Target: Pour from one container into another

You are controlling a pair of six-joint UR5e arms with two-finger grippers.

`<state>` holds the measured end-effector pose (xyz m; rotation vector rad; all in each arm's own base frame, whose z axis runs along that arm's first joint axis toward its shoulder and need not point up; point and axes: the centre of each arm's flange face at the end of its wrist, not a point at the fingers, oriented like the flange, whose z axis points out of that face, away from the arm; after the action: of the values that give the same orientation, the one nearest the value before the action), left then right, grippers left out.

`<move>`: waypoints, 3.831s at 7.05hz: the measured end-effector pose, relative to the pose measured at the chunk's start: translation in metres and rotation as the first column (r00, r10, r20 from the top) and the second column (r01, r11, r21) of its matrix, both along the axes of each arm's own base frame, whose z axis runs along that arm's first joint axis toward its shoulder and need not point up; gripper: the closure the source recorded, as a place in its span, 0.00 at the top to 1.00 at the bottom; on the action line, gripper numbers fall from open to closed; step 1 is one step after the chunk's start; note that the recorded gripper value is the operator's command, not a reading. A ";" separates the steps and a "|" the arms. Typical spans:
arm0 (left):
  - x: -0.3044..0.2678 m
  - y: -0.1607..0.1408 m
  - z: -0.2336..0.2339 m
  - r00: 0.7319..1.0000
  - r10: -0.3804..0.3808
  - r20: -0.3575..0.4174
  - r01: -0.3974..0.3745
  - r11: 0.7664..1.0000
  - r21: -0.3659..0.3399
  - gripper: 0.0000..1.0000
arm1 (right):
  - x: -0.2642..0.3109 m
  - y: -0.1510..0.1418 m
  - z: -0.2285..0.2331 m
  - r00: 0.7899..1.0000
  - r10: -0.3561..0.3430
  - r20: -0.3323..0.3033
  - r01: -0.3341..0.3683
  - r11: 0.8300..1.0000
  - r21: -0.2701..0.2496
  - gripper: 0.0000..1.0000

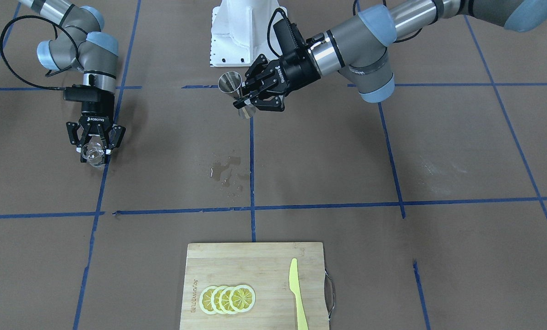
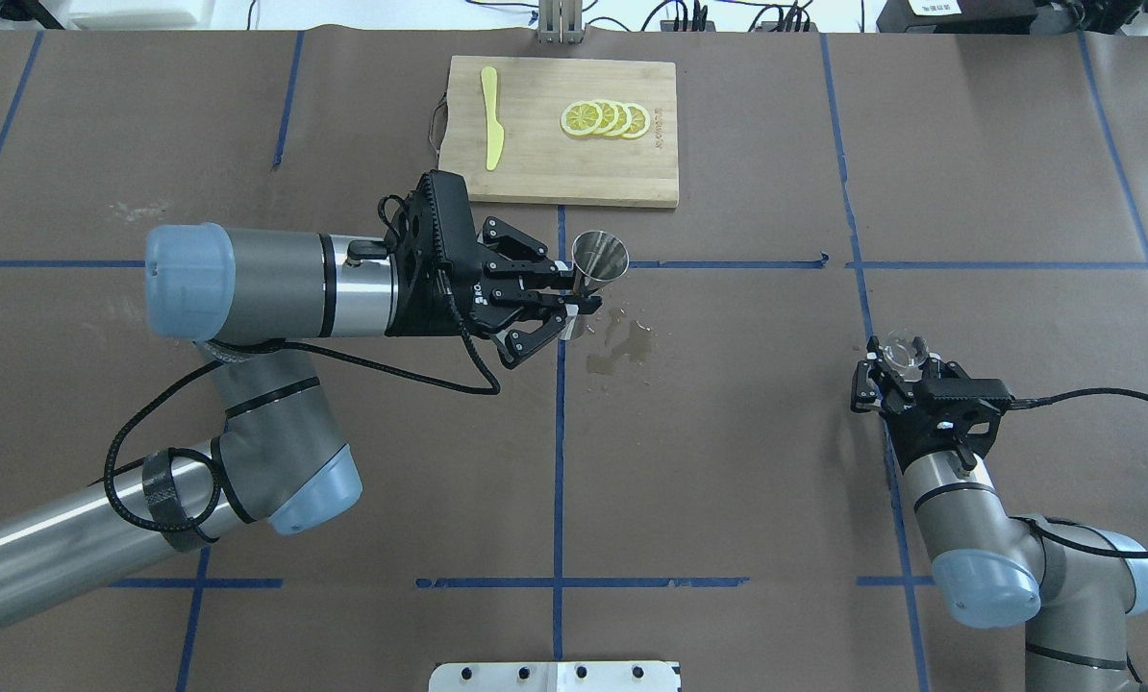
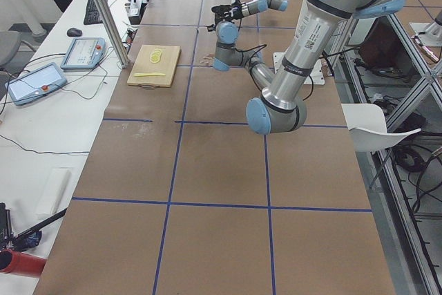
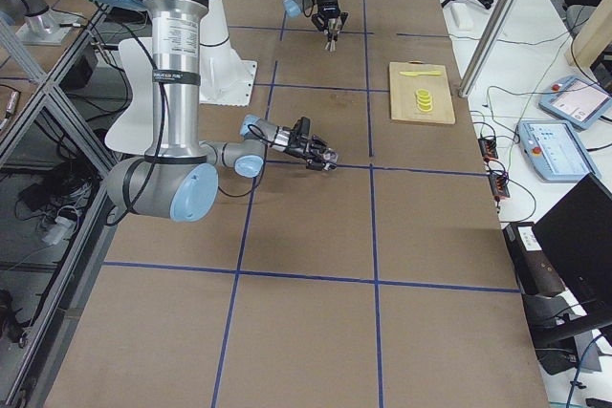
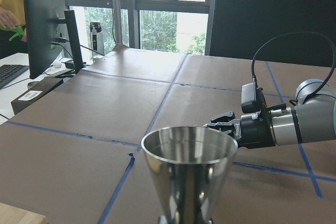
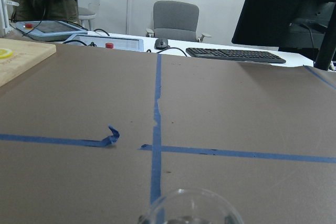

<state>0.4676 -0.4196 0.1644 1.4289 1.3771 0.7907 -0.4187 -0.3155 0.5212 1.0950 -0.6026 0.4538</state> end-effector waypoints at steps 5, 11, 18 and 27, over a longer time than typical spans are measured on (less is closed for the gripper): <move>-0.002 0.002 -0.003 1.000 0.002 -0.008 -0.002 1.000 0.000 0.00 | 0.031 0.003 -0.064 0.983 -0.080 0.167 0.051 0.984 0.172 0.00; -0.003 0.002 -0.003 1.000 0.001 -0.008 -0.001 1.000 0.000 0.00 | 0.049 -0.023 -0.073 0.994 -0.084 0.074 0.066 0.975 0.214 0.00; -0.009 0.005 0.003 1.000 -0.001 -0.005 0.001 1.000 0.002 0.00 | 0.065 -0.037 -0.115 0.976 -0.214 -0.030 0.215 0.948 0.236 0.00; 0.000 0.001 0.015 0.997 -0.071 0.035 0.068 0.993 0.100 0.00 | 0.044 -0.036 -0.318 0.947 -0.304 -0.105 0.317 0.935 0.159 0.00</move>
<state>0.4672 -0.4189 0.1796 1.5221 1.2669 0.8471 -0.3744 -0.3517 0.2035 1.1528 -0.7421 0.0828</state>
